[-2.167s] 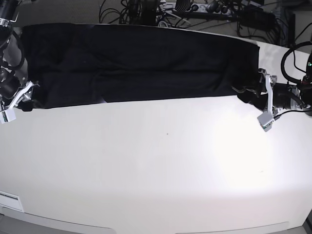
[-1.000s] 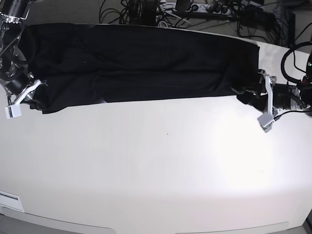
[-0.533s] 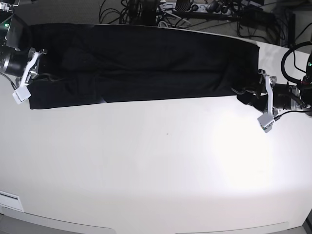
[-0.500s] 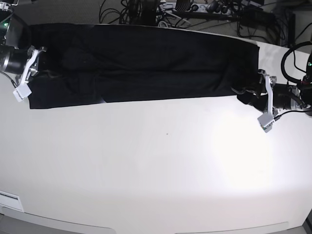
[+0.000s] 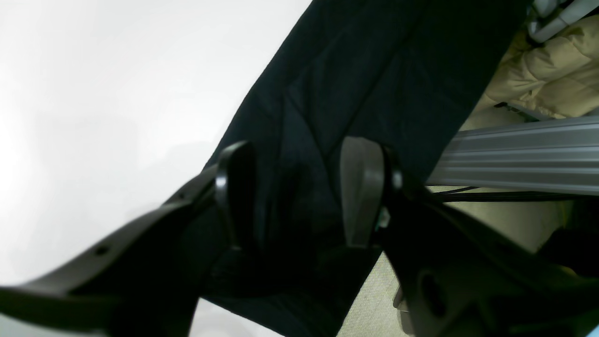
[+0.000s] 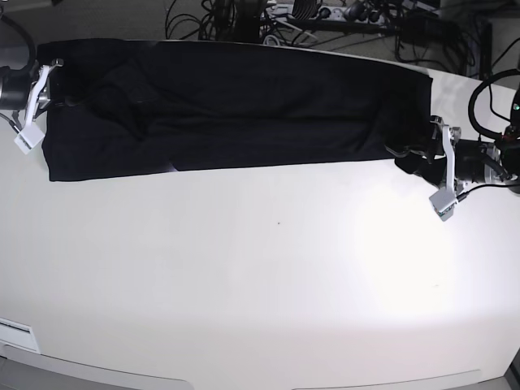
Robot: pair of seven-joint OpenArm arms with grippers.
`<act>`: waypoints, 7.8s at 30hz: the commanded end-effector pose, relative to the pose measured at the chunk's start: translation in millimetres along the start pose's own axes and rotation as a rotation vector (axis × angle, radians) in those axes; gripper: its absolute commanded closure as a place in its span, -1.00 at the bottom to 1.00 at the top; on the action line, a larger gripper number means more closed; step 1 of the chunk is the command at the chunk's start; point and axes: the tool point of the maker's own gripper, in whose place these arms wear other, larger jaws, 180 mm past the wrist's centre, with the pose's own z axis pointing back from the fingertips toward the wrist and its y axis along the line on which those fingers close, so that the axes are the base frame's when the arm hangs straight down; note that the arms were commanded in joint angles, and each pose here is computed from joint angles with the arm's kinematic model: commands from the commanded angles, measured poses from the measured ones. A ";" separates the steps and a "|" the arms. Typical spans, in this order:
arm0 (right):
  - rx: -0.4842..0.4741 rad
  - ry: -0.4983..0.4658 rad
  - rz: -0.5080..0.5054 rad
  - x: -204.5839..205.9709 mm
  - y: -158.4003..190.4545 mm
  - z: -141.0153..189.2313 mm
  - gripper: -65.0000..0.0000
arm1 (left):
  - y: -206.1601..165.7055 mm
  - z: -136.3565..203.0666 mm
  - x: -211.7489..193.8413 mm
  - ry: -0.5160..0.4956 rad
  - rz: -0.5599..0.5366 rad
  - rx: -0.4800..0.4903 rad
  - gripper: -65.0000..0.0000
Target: Fold the T-shirt properly
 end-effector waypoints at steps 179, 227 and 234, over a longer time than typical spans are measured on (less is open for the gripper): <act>-0.478 -0.146 -0.054 -14.4 -35.6 -78.8 1.00 | -7.4 -47.5 63.7 -0.526 0.321 -0.135 1.00; -0.416 -0.174 -0.042 -8.2 -25.7 -82.6 0.71 | -152.4 -149.9 139.7 -0.686 0.288 -0.625 -0.08; -0.416 -0.174 -0.042 -8.2 -25.7 -82.6 0.71 | -148.7 -156.5 132.8 -0.648 0.277 -0.586 1.00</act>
